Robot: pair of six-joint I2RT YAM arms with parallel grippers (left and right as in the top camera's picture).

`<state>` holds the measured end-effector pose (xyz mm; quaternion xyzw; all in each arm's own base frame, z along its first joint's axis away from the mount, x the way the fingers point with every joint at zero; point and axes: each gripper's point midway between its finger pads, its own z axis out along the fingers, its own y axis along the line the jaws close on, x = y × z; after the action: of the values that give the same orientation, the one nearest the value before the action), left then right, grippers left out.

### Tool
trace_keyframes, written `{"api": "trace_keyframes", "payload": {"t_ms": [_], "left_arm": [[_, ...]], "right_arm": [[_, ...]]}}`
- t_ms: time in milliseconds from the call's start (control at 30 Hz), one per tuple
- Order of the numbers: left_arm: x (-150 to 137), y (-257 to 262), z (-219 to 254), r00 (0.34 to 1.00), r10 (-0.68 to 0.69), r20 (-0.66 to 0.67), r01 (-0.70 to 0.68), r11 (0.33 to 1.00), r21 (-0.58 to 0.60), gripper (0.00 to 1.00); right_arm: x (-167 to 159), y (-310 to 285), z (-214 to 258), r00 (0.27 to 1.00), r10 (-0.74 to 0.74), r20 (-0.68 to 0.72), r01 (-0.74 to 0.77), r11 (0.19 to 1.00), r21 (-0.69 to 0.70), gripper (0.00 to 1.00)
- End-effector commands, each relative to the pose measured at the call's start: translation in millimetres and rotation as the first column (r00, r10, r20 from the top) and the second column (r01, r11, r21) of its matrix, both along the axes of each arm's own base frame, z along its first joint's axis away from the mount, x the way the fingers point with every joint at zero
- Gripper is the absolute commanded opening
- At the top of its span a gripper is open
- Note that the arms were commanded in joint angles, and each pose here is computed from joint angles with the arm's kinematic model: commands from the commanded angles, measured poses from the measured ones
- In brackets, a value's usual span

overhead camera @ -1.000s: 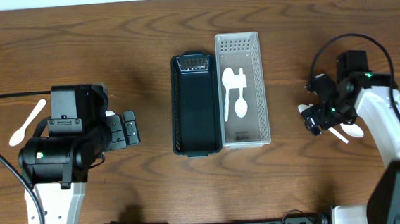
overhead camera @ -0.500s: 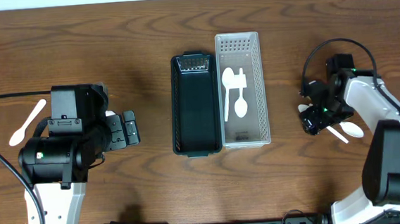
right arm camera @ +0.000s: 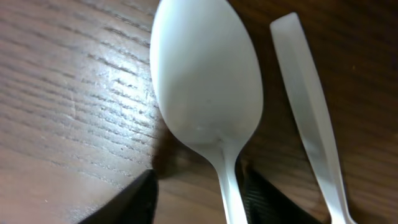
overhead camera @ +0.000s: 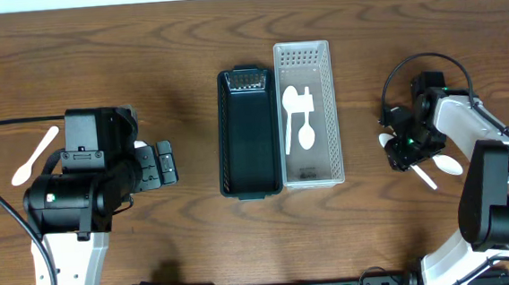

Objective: Pack container
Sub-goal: 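Lower the right gripper onto the nearer white spoon and grasp it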

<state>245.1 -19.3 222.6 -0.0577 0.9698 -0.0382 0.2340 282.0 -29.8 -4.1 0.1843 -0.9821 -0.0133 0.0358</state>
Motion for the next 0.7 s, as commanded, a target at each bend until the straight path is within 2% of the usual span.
{"api": "trace_keyframes", "payload": {"t_ms": [0, 100, 433, 667], "left_arm": [[1, 2, 5, 1.000, -0.010, 0.014, 0.010, 1.000, 0.018, 0.98], [1, 2, 5, 1.000, -0.010, 0.014, 0.010, 1.000, 0.018, 0.98], [1, 2, 5, 1.000, -0.010, 0.014, 0.010, 1.000, 0.018, 0.98], [1, 2, 5, 1.000, -0.010, 0.014, 0.010, 1.000, 0.018, 0.98]], "right_arm": [[-1, 1, -3, 1.000, -0.007, -0.010, 0.007, 1.000, 0.003, 0.38], [-1, 2, -3, 1.000, -0.009, -0.010, 0.009, 1.000, 0.003, 0.26], [4, 2, -3, 0.996, -0.089, 0.009, 0.089, 0.996, -0.004, 0.01], [28, 7, 26, 0.985, -0.163, 0.055, 0.164, 0.986, -0.007, 0.01]]}}
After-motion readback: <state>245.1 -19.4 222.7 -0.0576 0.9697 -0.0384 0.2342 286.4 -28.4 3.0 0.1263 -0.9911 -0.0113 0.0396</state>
